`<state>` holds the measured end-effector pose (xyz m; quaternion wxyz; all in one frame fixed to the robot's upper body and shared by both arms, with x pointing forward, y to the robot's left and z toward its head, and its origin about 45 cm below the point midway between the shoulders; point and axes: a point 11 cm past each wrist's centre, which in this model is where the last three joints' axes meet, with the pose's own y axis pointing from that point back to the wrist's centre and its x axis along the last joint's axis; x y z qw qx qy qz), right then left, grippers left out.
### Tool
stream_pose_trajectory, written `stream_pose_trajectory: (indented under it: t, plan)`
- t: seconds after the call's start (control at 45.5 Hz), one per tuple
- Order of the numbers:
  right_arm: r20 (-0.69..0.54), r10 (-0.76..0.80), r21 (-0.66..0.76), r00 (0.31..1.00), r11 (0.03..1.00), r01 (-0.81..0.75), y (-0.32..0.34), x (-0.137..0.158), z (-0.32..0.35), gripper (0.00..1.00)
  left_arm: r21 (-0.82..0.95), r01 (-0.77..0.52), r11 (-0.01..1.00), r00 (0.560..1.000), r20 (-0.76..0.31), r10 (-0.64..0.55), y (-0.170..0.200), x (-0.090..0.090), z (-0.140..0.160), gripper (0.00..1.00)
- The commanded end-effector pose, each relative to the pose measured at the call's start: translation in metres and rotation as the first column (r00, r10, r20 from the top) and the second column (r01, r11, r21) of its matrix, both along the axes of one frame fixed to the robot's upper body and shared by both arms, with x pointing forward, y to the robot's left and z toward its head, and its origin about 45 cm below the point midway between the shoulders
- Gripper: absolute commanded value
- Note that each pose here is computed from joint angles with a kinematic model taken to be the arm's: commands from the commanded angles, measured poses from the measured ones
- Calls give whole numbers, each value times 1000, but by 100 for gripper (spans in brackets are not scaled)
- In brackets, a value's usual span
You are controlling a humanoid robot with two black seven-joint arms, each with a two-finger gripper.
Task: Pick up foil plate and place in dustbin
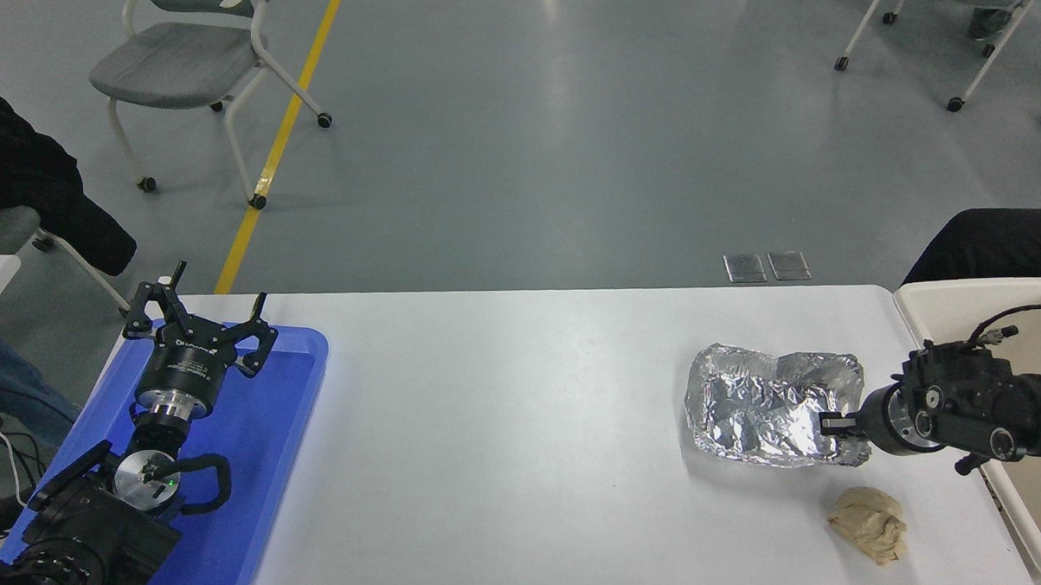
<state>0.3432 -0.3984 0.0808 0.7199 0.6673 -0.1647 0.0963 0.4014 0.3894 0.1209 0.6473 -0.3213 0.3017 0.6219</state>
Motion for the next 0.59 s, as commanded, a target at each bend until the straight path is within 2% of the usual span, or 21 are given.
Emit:
stream_pose_trajectory:
  t: [0.0,0.242,0.571]
  plan:
    - [21,14,13,1000,1000,-14,-5,10,37,0,0,-1,1000,1000,-1,1,0,0,0,100]
    - [26,15,-12,1000,1000,-15,-25,19,131,0,0,-1,1000,1000,-1,1,0,0,0,100]
    - [54,81,-93,995,993,-76,4,26,276,0,0,-1,1000,1000,-1,1,0,0,0,100]
